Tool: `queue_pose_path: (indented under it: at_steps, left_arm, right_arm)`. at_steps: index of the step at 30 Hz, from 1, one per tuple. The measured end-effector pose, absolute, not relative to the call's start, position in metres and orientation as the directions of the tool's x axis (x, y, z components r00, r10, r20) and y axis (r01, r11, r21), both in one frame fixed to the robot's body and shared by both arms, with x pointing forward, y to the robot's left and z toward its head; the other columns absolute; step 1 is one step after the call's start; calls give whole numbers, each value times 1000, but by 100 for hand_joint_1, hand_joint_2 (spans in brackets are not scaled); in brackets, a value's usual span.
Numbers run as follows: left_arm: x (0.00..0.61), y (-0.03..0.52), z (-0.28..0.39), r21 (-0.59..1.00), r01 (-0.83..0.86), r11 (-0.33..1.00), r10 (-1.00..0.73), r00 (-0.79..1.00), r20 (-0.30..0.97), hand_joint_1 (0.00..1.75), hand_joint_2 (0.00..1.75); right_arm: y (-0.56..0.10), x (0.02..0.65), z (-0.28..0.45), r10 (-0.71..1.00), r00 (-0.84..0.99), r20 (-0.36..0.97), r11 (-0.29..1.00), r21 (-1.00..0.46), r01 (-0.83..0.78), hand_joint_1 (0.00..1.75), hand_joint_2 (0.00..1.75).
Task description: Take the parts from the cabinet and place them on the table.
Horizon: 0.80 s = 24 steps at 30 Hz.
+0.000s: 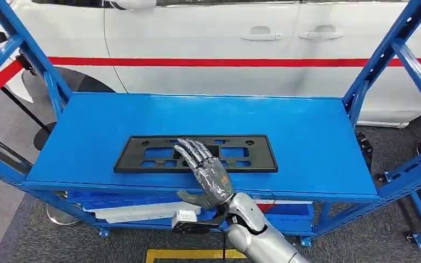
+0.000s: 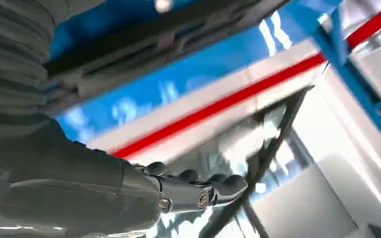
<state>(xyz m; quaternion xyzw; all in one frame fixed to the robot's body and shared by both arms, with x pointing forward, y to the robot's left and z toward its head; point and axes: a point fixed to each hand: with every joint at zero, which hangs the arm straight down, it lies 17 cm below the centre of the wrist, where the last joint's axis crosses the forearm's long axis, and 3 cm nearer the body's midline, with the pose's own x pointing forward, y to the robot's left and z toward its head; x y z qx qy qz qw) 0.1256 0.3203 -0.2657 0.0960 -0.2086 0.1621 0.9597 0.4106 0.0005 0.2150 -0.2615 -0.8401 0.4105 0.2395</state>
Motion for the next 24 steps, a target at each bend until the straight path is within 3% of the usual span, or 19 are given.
queue_pose_path:
  at_steps: [6,24]
  left_arm:
    - [126,320,-265,118,-342,932,261,861,436,0,0]
    - [127,318,-265,118,-329,937,249,865,435,0,0]
  right_arm:
    - [15,424,199,706,-708,25,382,-855,350,0,175]
    - [8,478,160,819,-563,-108,136,-918,373,0,175]
